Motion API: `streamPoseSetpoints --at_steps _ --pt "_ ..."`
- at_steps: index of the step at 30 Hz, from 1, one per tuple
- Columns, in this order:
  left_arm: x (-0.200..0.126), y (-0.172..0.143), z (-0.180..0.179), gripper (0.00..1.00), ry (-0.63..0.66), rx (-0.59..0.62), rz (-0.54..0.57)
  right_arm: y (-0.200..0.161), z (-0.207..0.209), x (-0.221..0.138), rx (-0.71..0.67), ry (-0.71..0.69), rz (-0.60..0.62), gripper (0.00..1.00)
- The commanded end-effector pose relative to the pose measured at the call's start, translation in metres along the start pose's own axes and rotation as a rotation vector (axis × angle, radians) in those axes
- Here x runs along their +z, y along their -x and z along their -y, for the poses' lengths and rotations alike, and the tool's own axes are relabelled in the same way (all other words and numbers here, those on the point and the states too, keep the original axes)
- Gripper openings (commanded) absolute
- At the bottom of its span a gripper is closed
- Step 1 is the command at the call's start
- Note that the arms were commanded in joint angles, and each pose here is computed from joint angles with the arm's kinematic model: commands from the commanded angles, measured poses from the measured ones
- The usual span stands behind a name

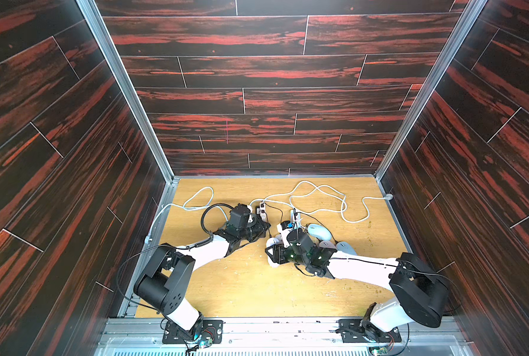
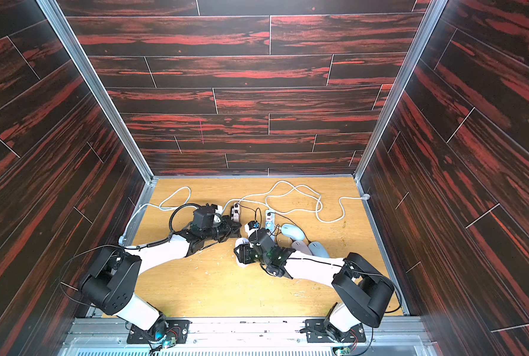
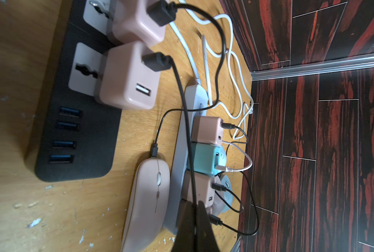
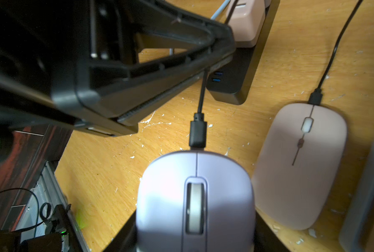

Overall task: Unplug the wireless mouse
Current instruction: Remove the power cord from the mouse.

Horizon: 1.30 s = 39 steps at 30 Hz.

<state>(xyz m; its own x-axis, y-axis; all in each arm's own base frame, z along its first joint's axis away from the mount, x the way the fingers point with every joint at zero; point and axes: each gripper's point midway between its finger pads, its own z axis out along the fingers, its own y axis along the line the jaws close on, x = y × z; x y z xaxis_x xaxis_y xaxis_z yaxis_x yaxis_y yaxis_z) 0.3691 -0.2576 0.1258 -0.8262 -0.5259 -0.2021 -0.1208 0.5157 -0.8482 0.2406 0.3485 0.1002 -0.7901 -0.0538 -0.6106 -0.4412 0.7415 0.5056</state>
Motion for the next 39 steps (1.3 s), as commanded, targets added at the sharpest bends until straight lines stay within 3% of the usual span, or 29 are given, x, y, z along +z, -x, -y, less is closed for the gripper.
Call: streamPoseSetpoints --at_steps 1,11,15,20,25,29,39 --pt "-0.022 0.065 0.023 0.00 -0.061 0.030 0.249 -0.064 0.004 -0.003 0.002 0.011 -0.225 0.00" --pt "-0.025 0.067 0.019 0.00 -0.058 0.024 0.258 -0.082 0.009 -0.006 0.011 -0.044 -0.280 0.00" --pt "-0.025 0.067 0.019 0.00 -0.067 0.016 0.254 -0.085 -0.007 -0.008 0.062 0.058 -0.289 0.00" --pt "-0.027 0.067 0.018 0.00 -0.065 0.020 0.260 -0.093 -0.010 -0.007 -0.080 -0.045 -0.318 0.00" --pt "-0.026 0.066 0.018 0.00 -0.068 0.018 0.253 -0.089 -0.014 -0.011 0.054 0.084 -0.286 0.00" --pt "-0.030 0.068 0.018 0.00 -0.065 0.022 0.264 -0.097 -0.006 -0.011 -0.078 -0.072 -0.328 0.00" --pt "-0.033 0.069 0.021 0.00 -0.075 0.027 0.269 -0.101 -0.033 -0.017 0.076 0.163 -0.327 0.00"
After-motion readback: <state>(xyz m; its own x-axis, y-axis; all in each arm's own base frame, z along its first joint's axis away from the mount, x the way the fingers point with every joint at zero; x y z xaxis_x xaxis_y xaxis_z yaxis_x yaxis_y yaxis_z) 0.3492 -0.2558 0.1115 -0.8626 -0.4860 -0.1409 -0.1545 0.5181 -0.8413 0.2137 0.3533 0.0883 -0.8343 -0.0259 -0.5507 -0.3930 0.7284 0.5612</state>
